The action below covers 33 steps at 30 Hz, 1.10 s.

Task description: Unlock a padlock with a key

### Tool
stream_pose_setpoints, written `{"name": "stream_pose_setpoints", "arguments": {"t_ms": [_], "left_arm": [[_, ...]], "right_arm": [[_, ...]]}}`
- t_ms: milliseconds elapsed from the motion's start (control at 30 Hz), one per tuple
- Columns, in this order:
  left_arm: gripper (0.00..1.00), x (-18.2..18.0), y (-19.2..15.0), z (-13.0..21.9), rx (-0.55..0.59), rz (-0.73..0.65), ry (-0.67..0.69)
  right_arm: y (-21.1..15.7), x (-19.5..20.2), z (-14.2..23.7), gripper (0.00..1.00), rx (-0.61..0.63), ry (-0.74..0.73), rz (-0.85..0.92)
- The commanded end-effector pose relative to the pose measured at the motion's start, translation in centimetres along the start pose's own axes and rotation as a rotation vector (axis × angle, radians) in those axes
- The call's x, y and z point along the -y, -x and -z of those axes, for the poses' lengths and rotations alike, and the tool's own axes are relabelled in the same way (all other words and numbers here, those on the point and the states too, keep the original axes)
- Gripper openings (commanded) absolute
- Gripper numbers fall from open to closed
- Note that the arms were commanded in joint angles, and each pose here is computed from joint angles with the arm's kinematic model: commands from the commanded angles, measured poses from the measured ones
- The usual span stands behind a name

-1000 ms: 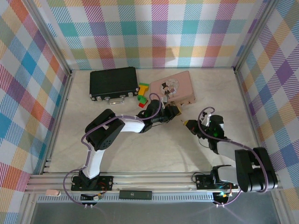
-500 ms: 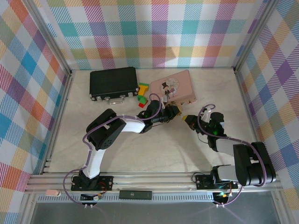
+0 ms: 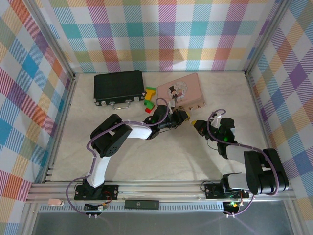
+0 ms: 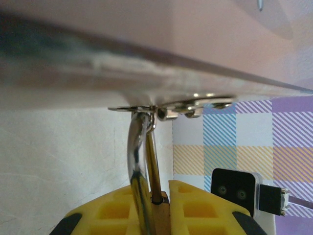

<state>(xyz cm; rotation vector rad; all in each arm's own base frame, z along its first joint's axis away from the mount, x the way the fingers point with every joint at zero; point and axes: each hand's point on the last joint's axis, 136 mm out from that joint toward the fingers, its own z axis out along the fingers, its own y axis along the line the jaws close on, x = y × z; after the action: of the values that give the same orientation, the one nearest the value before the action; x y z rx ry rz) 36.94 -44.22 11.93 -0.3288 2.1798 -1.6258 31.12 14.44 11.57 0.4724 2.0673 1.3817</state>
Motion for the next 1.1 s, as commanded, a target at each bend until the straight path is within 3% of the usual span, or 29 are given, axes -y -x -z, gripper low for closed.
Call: {"name": "stream_pose_setpoints", "arguments": {"t_ms": [0,433,1067], "left_arm": [[0.00,3.1,1.1,0.1,0.039,-0.018,-0.112],[0.00,3.3,1.1,0.1,0.052,-0.020,-0.117],[0.00,3.5,0.9,0.0,0.046,-0.020,-0.121]], "right_arm": [[0.4,-0.8,0.4,0.00,0.023,0.022,0.020],[0.1,0.4,0.6,0.00,0.017,-0.044,-0.012],[1.0,-1.1,-0.2,0.00,0.031,0.029,-0.004]]}}
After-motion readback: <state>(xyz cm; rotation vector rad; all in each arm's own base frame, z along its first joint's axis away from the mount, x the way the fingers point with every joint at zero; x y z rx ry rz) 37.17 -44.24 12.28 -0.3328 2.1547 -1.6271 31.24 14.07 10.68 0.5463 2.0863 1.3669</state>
